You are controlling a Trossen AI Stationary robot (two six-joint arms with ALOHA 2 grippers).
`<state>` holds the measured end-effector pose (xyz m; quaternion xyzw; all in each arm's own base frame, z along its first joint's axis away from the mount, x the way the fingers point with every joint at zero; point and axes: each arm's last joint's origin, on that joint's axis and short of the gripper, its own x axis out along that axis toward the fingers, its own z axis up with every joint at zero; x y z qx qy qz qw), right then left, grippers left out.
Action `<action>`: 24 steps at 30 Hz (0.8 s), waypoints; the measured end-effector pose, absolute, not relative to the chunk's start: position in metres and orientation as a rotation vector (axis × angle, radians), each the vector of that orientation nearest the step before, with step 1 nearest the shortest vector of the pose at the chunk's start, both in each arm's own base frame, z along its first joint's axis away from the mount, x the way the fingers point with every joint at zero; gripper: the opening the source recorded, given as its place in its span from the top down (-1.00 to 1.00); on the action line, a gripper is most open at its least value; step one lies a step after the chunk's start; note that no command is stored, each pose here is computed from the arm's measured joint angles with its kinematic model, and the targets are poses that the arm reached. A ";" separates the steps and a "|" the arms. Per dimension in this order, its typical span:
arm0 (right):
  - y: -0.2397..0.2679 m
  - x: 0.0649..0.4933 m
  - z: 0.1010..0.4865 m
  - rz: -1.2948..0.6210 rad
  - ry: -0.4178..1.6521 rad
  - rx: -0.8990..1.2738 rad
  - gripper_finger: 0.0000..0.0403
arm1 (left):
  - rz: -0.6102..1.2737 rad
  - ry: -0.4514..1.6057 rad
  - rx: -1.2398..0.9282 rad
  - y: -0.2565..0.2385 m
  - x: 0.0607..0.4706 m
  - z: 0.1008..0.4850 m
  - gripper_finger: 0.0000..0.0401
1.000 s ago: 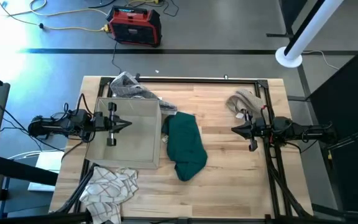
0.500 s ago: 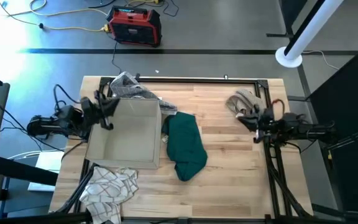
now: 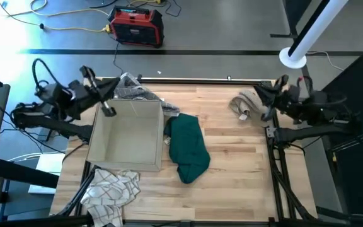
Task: Fold towel
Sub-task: Move the laundry bin to the top center
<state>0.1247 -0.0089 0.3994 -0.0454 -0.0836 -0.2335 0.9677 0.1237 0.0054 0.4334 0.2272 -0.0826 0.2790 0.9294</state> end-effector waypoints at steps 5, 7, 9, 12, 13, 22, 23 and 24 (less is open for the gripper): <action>-0.010 0.164 0.426 -0.559 0.001 0.015 1.00 | 0.705 0.149 0.589 0.007 0.159 0.447 1.00; -0.009 0.176 0.433 -0.565 0.059 0.043 1.00 | 0.790 0.258 0.602 0.011 0.168 0.447 1.00; -0.009 0.186 0.438 -0.565 0.124 0.048 1.00 | 0.903 0.299 0.535 0.014 0.173 0.447 1.00; -0.008 0.197 0.442 -0.550 0.209 0.067 1.00 | 1.033 0.317 0.449 0.017 0.177 0.446 1.00; -0.008 0.200 0.444 -0.544 0.233 0.072 1.00 | 1.040 0.327 0.451 0.017 0.177 0.445 1.00; -0.005 0.217 0.456 -0.472 0.226 0.101 1.00 | 0.918 0.218 0.333 0.011 0.182 0.448 1.00; -0.005 0.218 0.457 -0.471 0.215 0.104 1.00 | 0.877 0.201 0.306 0.010 0.184 0.447 1.00; -0.005 0.219 0.458 -0.469 0.204 0.106 1.00 | 0.836 0.184 0.279 0.010 0.186 0.446 1.00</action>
